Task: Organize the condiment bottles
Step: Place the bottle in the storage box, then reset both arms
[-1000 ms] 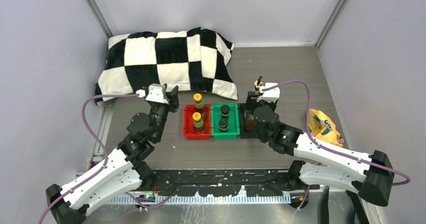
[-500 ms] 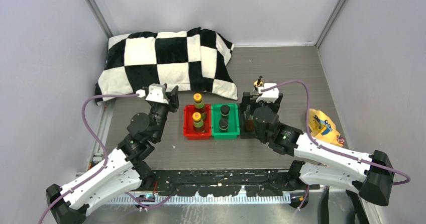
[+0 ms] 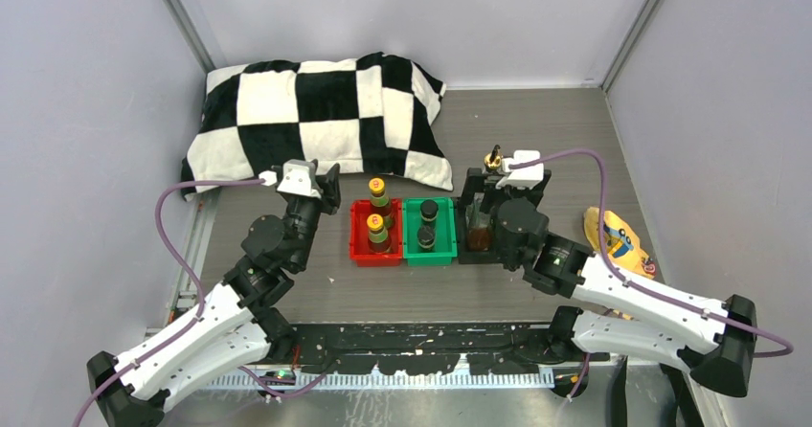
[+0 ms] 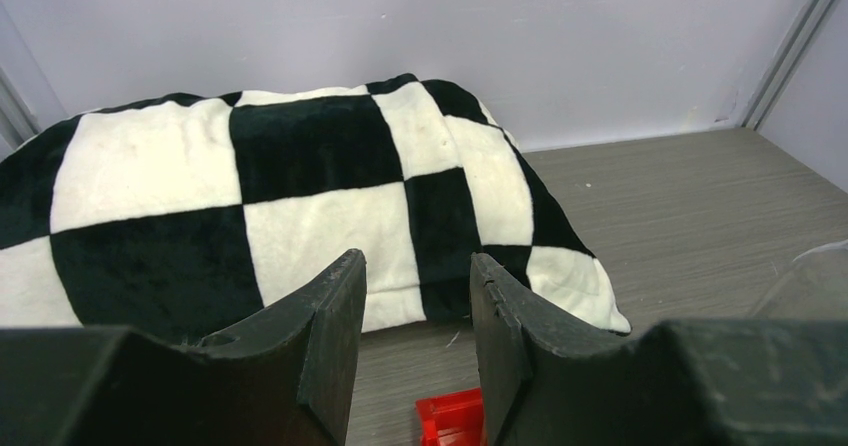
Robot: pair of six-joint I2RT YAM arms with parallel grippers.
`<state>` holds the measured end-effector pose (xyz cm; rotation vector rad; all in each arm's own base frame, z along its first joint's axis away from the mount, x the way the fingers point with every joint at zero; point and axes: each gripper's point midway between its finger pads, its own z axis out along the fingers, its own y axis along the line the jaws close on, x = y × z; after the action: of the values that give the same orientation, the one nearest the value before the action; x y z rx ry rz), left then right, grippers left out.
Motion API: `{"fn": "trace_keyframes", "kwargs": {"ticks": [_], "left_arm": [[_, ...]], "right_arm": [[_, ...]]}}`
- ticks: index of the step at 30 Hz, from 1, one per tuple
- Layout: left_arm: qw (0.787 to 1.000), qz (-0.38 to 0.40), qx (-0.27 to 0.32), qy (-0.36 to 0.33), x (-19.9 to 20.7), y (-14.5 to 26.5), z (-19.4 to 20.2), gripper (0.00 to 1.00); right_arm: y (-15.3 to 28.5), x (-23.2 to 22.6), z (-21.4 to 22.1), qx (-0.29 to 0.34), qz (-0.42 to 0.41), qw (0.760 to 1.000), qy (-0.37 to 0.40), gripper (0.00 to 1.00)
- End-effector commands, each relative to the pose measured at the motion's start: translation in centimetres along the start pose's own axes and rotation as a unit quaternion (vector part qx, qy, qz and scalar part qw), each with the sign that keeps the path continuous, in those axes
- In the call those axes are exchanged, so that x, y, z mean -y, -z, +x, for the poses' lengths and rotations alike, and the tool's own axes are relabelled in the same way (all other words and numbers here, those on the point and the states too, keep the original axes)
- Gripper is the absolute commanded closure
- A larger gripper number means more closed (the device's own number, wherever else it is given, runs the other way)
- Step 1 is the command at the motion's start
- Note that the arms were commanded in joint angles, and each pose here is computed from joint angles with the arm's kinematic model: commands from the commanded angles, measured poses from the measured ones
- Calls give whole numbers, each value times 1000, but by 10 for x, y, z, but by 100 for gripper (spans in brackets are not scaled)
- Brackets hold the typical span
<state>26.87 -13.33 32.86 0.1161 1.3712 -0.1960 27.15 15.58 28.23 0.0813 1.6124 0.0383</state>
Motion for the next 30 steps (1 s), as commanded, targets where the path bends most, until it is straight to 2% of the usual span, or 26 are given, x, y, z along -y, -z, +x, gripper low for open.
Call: {"fn": "trace_keyframes", "kwargs": {"ticks": [1,6,11,15,20,30], "left_arm": [[999,1,33,22,-3,2,-36,56],[999,-1,44,17,-11,9,-62,55],[998,1,57,-4,-21,16,-96,56],[998,-2,61,-18,-30,26,-112,55],[998,-15,55,-25,-43,38,-107,55],[999,-23,17,-14,-56,60,-70,55]], "right_arm": [[10,0,-48,25,-19,999,-29,0],[27,1,-87,25,-78,996,-24,0],[54,31,-132,39,-101,993,-45,0],[68,60,-149,39,-88,994,-50,0],[76,82,-143,27,-68,996,-42,0],[74,94,-114,13,-37,999,-32,0]]}}
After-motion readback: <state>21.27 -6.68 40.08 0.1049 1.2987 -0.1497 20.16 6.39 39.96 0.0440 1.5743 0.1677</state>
